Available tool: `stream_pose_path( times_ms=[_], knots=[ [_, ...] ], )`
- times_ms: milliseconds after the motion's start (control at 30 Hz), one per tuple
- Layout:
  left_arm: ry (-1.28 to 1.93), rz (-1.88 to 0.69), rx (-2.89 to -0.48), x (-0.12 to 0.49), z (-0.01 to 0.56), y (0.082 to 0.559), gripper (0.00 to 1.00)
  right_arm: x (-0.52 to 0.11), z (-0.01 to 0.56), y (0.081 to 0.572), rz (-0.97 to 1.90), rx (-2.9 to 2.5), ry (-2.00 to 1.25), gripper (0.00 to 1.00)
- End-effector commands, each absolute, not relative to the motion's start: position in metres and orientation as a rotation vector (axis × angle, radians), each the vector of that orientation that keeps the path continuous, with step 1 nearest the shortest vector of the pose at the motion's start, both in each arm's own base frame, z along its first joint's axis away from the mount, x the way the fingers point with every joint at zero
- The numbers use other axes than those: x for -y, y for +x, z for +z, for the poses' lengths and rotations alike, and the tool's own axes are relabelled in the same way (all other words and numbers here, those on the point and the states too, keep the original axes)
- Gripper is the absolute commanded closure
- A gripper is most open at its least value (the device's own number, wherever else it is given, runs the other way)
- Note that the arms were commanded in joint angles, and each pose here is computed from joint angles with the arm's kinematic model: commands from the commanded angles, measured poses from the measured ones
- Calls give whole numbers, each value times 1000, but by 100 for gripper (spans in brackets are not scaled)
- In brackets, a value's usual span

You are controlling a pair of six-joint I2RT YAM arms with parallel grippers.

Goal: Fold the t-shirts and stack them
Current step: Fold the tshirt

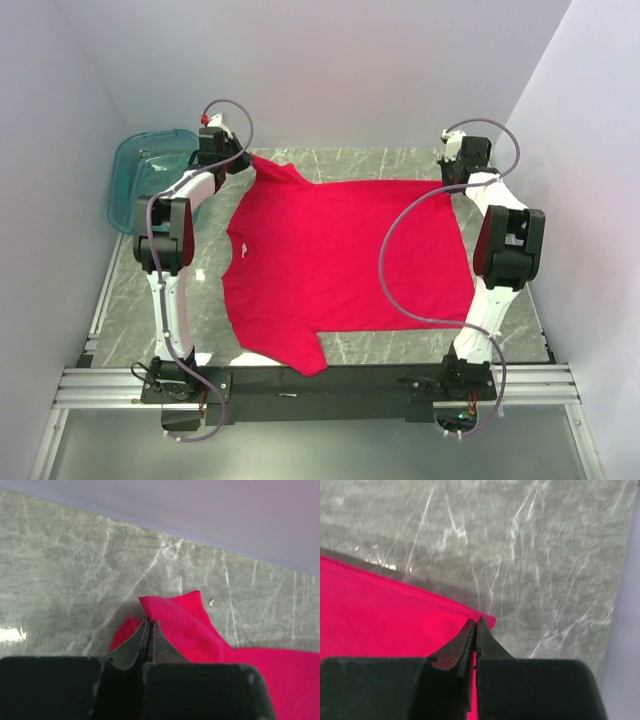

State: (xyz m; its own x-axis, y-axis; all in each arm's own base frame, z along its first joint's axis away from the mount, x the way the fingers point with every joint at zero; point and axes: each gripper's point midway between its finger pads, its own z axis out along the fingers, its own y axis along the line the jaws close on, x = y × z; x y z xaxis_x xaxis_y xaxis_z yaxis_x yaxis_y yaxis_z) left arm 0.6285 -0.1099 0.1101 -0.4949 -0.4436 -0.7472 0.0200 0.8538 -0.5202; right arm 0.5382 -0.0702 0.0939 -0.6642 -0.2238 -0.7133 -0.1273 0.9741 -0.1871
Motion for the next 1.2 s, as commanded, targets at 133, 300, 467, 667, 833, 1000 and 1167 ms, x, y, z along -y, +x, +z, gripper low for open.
stream_pose_path(
  times_ms=[133, 300, 467, 667, 833, 1000, 1167],
  knots=[
    [-172, -637, -1825, 116, 209, 606, 100, 69, 141, 533, -132, -2174, -278, 100],
    [-145, -663, -1829, 119, 215, 585, 100, 67, 138, 530, -115, -2179, -289, 100],
    [-138, -667, -1843, 119, 213, 564, 100, 69, 133, 528, -118, -2192, -281, 100],
    [-138, -663, -1844, 116, 215, 544, 100, 76, 135, 524, -129, -2190, -252, 100],
    [-140, -665, -1843, 115, 224, 531, 100, 80, 132, 521, -134, -2198, -245, 100],
    [-137, -648, -1837, 111, 232, 517, 100, 84, 131, 521, -142, -2205, -239, 100],
    [-130, -663, -1826, 112, 239, 504, 100, 83, 129, 522, -139, -2209, -243, 100]
  ],
)
